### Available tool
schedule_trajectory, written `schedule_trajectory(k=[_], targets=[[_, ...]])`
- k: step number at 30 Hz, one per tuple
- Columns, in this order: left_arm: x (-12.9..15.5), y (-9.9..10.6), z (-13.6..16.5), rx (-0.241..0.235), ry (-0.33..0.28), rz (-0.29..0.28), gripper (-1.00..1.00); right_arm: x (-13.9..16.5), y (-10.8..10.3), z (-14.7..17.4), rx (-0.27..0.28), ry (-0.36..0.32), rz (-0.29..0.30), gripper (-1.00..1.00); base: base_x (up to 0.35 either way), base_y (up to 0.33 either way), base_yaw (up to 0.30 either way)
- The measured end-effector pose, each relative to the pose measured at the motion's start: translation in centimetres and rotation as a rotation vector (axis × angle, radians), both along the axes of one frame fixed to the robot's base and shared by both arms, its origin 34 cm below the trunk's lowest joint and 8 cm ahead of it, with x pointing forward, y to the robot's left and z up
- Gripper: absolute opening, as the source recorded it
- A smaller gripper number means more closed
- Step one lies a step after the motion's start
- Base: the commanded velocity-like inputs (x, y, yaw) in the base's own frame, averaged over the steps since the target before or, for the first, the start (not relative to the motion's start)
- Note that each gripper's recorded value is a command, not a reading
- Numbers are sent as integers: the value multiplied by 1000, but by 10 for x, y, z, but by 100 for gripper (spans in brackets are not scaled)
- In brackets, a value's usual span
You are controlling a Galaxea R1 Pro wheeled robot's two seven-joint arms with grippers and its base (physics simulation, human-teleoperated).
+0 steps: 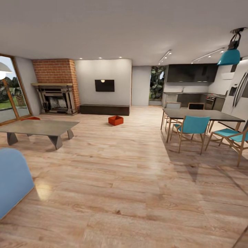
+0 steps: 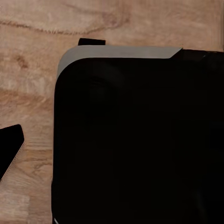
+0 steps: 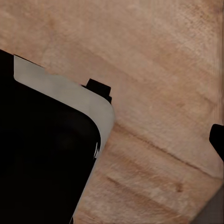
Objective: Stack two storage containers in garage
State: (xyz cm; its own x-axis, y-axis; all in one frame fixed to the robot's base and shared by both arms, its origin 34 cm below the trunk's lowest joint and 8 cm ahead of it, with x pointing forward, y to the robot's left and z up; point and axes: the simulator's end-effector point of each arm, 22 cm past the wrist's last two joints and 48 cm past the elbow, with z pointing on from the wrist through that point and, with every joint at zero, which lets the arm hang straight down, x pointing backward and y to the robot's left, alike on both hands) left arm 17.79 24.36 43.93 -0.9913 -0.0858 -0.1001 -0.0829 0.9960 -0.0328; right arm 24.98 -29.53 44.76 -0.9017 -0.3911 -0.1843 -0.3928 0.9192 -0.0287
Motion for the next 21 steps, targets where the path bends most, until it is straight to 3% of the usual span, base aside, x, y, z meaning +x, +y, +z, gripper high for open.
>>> schedule_trajectory(k=[21], targets=[[0,0,0,0,-1,1,100,-1,0,0,0,2,-2,100,319,0,0]])
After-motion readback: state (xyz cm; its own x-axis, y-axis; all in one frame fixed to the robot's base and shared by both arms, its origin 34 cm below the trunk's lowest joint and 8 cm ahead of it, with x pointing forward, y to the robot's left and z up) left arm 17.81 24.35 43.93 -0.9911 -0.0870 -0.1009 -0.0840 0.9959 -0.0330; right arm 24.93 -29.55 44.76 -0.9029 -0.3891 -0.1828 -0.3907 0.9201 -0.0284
